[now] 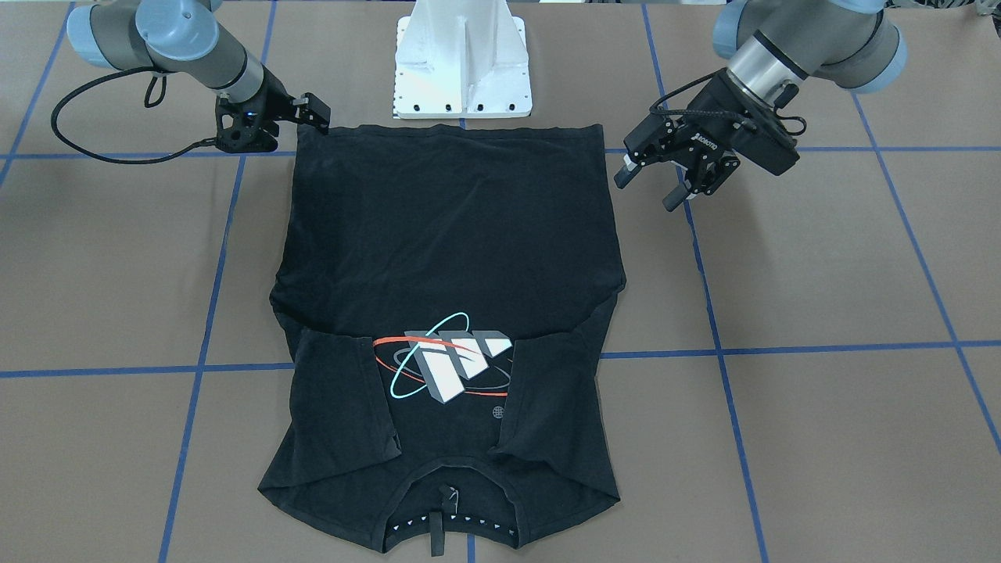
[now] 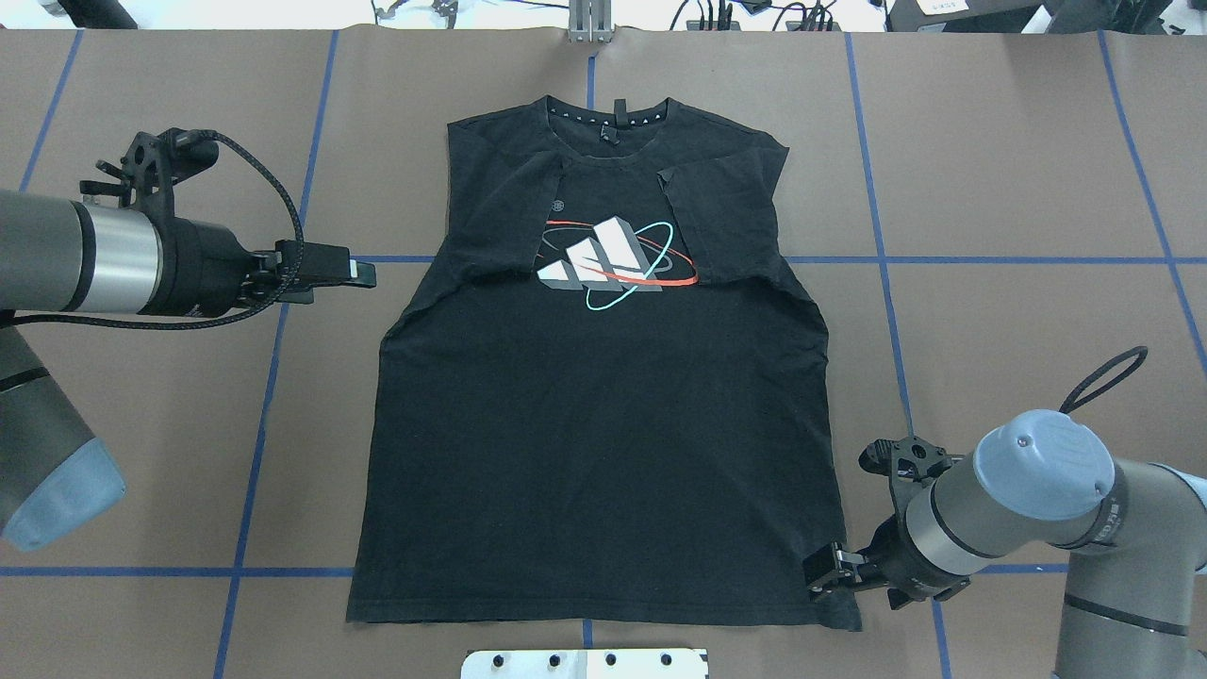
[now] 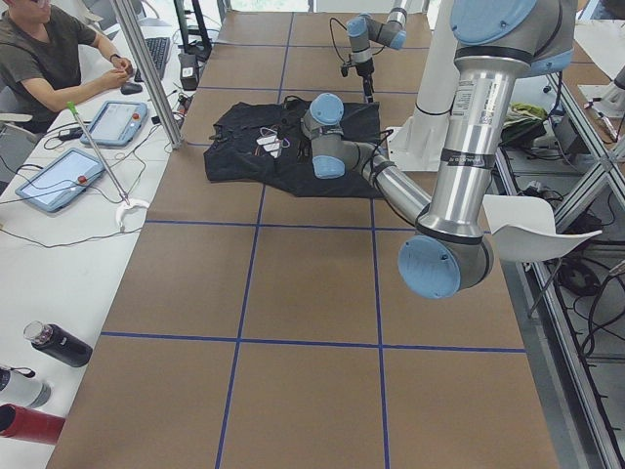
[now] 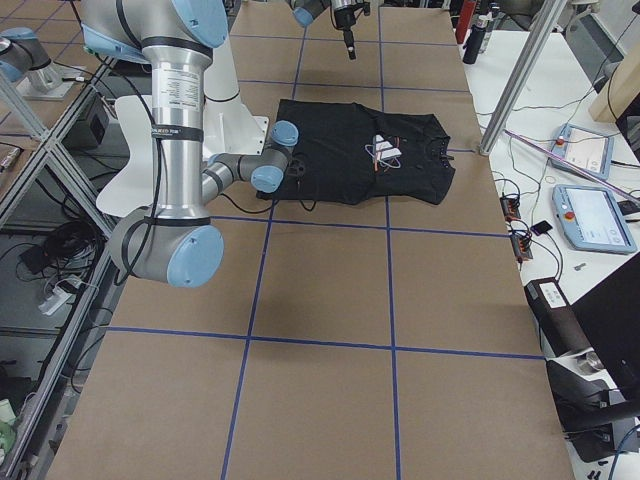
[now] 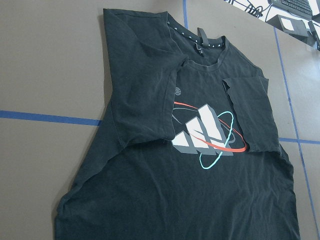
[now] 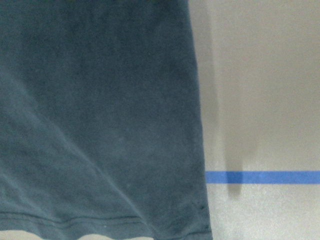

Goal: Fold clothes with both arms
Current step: 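Move the right gripper down to the shirt's hem corner while the left gripper withdraws, then move the left gripper down to the other hem corner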

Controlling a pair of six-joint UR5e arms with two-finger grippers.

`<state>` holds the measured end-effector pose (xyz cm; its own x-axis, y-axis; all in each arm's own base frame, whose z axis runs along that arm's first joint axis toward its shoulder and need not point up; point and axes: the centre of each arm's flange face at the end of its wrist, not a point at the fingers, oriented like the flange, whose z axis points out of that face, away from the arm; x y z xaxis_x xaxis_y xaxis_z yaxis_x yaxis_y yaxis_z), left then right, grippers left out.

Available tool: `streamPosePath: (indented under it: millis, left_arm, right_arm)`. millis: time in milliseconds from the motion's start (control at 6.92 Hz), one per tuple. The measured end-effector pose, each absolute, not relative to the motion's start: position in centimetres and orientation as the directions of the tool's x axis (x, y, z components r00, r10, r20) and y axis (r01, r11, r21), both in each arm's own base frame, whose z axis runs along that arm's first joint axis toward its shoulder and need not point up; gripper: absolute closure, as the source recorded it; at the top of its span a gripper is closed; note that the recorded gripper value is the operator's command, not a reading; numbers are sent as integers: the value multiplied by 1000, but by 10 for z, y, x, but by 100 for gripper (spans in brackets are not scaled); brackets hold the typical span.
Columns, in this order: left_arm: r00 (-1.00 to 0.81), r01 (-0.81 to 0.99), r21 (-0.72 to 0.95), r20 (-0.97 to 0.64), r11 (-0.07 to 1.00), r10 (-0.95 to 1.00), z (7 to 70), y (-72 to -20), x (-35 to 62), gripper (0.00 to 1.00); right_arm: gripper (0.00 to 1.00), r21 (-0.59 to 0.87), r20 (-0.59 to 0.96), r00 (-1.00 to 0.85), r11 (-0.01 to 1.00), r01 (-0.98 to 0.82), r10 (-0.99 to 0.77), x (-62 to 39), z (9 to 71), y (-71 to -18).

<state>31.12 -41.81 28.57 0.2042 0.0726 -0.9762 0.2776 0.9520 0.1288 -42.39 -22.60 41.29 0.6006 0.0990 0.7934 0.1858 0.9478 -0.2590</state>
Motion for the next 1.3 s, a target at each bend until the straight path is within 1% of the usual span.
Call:
streamPosePath:
  millis: [145,289,578,723,1012,1301]
  left_arm:
    - [203,277,130,-976,952,74,285,-418,311,1]
    - [202,277,131,-976,952,76,284,-418,311,1]
    - [204,277,131,-976,952,75,285,-418,311,1]
    - [204,276,131,-976,952,75,286,-418,311,0]
    - [206,276,131,-976,952,75,286,-418,312,1]
    - [208,276,133,-975,952,76,287,-418,312,1]
  right_arm:
    - [2,-260,791,605,945,196,92,-429,415,-221]
    - [8,-261,788,609,944,200,89,-433,416,-218]
    - [32,-263,786,613,943,205,86,-437,419,-216]
    - [38,-264,785,613,942,206,85,-438,419,-216]
    - [41,-264,786,612,942,209,85,-442,418,-217]
    - [39,-268,783,616,940,209,86,-443,420,-217]
